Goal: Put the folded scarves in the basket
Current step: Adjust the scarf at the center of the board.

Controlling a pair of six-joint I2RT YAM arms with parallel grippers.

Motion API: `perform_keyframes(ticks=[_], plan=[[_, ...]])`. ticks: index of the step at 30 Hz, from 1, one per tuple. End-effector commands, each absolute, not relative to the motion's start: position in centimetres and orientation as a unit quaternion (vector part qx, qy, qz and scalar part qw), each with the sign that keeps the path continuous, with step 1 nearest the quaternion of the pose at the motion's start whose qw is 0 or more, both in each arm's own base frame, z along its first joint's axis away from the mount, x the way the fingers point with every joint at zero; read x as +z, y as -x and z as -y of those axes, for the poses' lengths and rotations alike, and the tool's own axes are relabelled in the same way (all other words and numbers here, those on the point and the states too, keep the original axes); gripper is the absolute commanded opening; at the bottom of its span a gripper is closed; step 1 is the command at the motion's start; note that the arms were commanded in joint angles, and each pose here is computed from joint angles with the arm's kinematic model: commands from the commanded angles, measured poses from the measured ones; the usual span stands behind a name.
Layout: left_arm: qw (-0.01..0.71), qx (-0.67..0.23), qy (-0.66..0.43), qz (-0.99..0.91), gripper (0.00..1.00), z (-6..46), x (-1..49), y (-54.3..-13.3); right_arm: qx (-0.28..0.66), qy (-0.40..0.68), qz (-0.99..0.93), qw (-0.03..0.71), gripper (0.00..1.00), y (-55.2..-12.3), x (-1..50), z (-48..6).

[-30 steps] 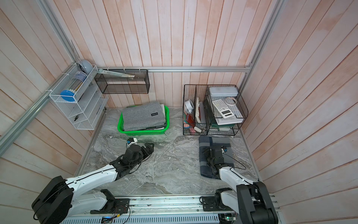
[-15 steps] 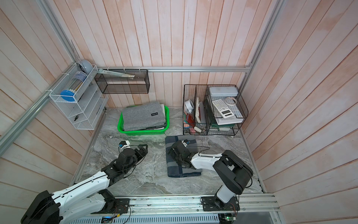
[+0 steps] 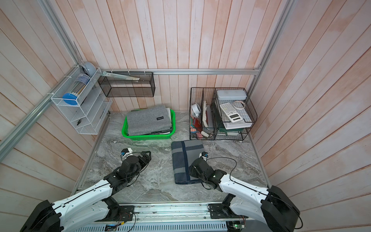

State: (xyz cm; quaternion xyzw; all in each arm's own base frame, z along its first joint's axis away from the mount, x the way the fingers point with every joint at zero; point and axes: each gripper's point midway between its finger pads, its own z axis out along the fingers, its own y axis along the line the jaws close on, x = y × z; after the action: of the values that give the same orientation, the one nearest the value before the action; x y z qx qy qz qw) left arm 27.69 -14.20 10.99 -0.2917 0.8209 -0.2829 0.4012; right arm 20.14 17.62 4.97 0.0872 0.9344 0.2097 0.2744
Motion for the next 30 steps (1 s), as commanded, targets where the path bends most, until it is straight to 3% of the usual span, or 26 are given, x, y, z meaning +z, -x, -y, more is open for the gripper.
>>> perform_keyframes(ticks=[1, 11, 17, 21, 25, 30], plan=[[0.398, -0.287, 0.304, -0.817, 0.99, 14.2, 10.6, -27.9, 0.207, -0.056, -0.942, 0.257, 0.61, -18.3, 3.6, -16.7], [0.420, -0.258, 0.359, -0.793, 0.99, 11.0, 10.4, -26.8, 0.242, 0.009, -0.948, 0.205, 0.51, -17.1, 2.1, -20.6], [0.461, -0.181, 0.377, -0.783, 0.99, 7.0, 11.7, -25.6, 0.271, 0.165, -0.929, 0.192, 0.53, -14.0, 4.2, -29.4], [0.479, -0.181, 0.393, -0.764, 0.99, 5.6, 12.8, -24.9, 0.315, 0.269, -0.892, 0.183, 0.57, -11.9, 7.0, -36.0], [0.471, -0.220, 0.400, -0.755, 0.99, 6.2, 12.9, -24.7, 0.347, 0.275, -0.861, 0.250, 0.65, -13.5, 10.9, -37.7], [0.421, -0.278, 0.392, -0.769, 0.99, 8.9, 12.1, -24.6, 0.275, 0.175, -0.878, 0.351, 0.68, -19.4, 12.0, -32.4]])
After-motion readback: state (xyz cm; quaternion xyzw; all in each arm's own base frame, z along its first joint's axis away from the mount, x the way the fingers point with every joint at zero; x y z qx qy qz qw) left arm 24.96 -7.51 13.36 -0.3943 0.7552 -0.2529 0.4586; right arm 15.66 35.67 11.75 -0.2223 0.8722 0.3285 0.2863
